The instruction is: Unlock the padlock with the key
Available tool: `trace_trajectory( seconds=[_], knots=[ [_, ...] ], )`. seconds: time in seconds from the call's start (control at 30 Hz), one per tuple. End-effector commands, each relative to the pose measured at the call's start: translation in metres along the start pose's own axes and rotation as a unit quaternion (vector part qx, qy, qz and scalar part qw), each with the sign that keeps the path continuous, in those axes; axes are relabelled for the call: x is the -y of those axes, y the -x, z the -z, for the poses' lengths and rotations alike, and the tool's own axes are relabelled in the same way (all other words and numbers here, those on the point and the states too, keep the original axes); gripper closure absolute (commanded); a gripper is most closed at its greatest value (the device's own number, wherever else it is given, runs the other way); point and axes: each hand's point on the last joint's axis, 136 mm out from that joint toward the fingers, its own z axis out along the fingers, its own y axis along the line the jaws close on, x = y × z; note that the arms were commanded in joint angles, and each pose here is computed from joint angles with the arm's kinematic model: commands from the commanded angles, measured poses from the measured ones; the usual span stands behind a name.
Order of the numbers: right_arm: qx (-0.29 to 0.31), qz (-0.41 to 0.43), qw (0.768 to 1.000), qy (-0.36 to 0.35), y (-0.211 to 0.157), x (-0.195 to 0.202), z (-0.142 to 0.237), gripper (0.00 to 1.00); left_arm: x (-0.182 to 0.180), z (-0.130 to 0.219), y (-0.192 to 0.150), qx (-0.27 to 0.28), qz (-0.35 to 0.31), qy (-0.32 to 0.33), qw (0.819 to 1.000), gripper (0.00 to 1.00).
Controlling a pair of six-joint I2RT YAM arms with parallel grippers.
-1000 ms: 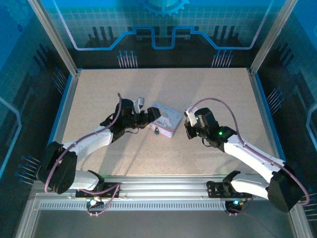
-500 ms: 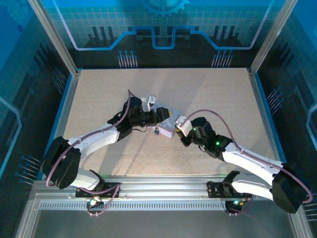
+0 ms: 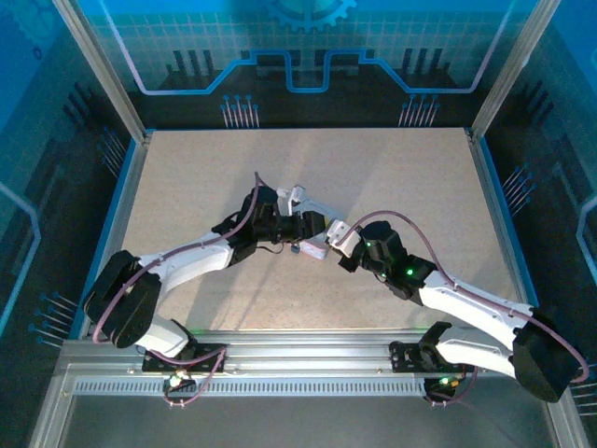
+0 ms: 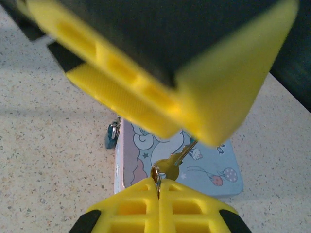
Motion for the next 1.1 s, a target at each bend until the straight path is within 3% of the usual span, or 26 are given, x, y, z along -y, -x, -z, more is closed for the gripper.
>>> trace_trajectory(
  seconds=[0.0,0.17,0.4,0.57,0.63,0.77,1.07],
  knots=[
    [0.034,0.015,0.999,0.008,0.021,-0.002,0.003,1.00,0.012,-0.008,0.000,-0.009,-0.017,-0.013,1.000,0.54],
    [0.035,0.014,0.999,0.012,0.017,-0.005,0.006,1.00,0.010,-0.014,-0.001,-0.010,-0.014,-0.012,1.000,0.62],
    [0.032,0.008,0.999,0.017,0.015,-0.007,0.012,1.00,0.012,-0.013,0.003,-0.002,-0.023,-0.012,1.000,0.80],
    [0.024,0.010,0.999,0.020,0.009,-0.010,0.015,1.00,0.017,-0.011,0.008,0.005,-0.035,-0.012,0.999,0.82],
    [0.023,0.010,0.999,0.021,0.008,-0.010,0.016,1.00,0.018,-0.011,0.008,0.007,-0.039,-0.011,0.999,0.76],
    [0.023,0.010,0.999,0.022,0.008,-0.011,0.015,1.00,0.018,-0.009,0.010,0.011,-0.044,-0.007,0.999,0.74],
    [0.028,0.000,1.000,0.014,0.009,-0.008,0.015,1.00,0.019,-0.011,0.010,0.008,-0.045,-0.009,0.999,0.91]
  ],
)
